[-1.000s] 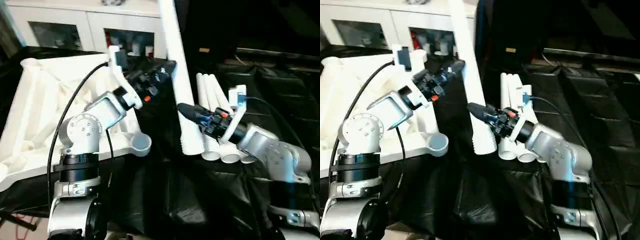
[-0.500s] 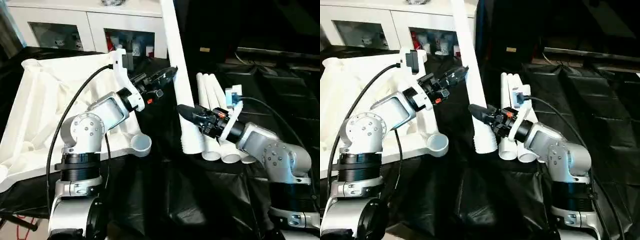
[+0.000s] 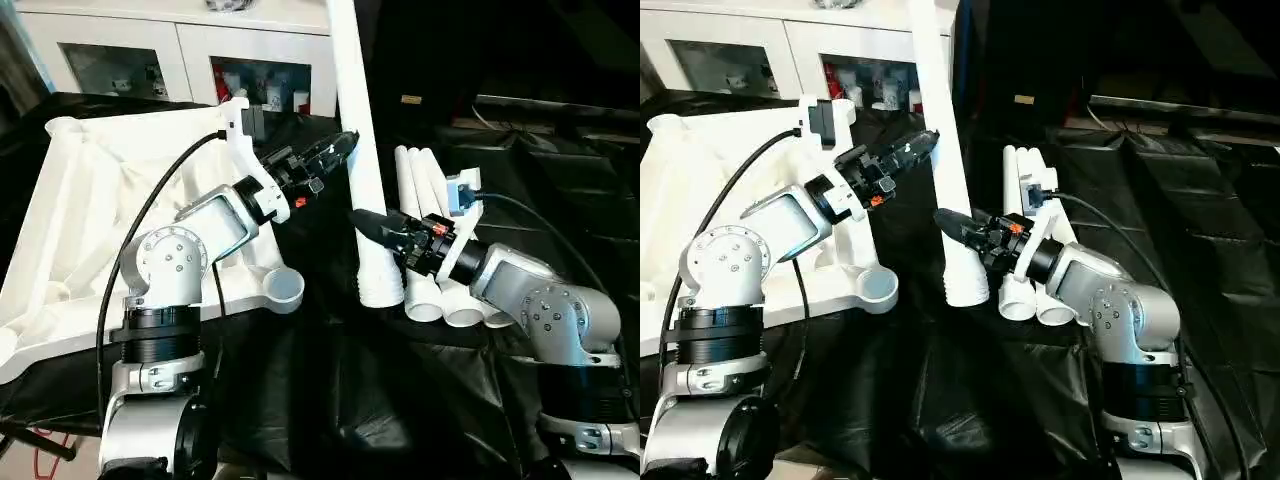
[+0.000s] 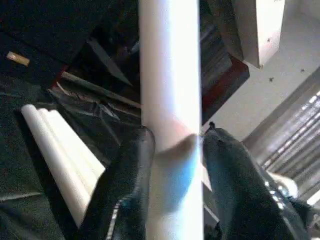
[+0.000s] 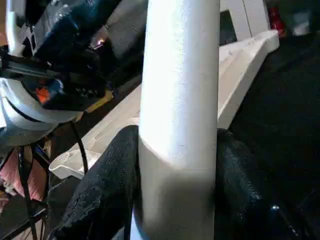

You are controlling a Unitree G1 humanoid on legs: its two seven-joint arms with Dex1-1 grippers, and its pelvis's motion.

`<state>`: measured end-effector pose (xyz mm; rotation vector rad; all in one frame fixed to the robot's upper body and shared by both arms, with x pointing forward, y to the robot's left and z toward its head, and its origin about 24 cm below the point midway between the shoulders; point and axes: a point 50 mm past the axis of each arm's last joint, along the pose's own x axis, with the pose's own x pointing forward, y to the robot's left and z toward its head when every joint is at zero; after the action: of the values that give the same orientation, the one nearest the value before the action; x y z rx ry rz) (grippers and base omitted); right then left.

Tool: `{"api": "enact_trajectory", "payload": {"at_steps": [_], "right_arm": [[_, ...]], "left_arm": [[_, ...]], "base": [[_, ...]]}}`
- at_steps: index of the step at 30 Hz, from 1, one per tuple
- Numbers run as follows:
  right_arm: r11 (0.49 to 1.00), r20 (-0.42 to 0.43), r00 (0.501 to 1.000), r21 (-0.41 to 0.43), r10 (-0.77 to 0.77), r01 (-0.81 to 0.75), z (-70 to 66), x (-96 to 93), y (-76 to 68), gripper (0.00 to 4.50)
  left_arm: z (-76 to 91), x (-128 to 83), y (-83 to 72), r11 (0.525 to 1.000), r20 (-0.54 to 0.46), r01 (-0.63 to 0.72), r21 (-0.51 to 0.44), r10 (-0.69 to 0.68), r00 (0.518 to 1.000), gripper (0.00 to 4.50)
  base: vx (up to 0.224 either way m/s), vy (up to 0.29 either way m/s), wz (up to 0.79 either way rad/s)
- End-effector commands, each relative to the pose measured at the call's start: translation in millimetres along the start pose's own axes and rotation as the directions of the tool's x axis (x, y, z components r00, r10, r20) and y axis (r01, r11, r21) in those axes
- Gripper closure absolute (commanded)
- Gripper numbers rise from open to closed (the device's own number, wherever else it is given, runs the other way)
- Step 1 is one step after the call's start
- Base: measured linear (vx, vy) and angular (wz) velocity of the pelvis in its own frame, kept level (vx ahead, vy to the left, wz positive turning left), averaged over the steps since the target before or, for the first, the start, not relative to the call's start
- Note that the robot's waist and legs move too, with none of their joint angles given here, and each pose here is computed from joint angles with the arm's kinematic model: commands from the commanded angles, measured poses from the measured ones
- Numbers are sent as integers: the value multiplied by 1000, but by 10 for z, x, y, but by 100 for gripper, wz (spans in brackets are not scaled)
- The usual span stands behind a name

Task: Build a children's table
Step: Pick table leg

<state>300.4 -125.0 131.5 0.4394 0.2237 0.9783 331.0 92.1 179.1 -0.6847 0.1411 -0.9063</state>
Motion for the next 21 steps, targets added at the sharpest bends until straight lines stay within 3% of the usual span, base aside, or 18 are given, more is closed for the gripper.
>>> {"api": "enact_trajectory", "payload": {"at_steps": [1, 9, 10, 14, 15, 21], "right_arm": [[995, 3, 996, -49, 85, -85, 83, 93, 158, 267], [994, -14, 998, -93, 55, -56, 95, 114, 161, 267], [994, -18, 999, -98, 48, -50, 93, 117, 158, 267], [990, -36, 999, -140, -15, 10, 61, 189, 120, 267], [989, -35, 999, -147, -27, 22, 59, 210, 117, 267], [982, -39, 997, -177, -67, 59, 29, 371, 134, 268]], "left_arm": [[-126, 61, -59, 999, -66, 31, -8, -31, 997, 227], [-146, 107, 44, 992, -79, -91, 92, 99, 992, 162], [-139, 111, 42, 992, -74, -93, 90, 100, 992, 208], [-86, 145, 32, 988, -47, -135, 76, 138, 989, 219], [-82, 150, 42, 986, -42, -152, 75, 155, 987, 246], [-77, 168, 98, 968, -14, -241, 71, 243, 970, 258]], "base": [[0, 0, 0], [0, 0, 0], [0, 0, 0], [0, 0, 0], [0, 0, 0], [0, 0, 0]]}}
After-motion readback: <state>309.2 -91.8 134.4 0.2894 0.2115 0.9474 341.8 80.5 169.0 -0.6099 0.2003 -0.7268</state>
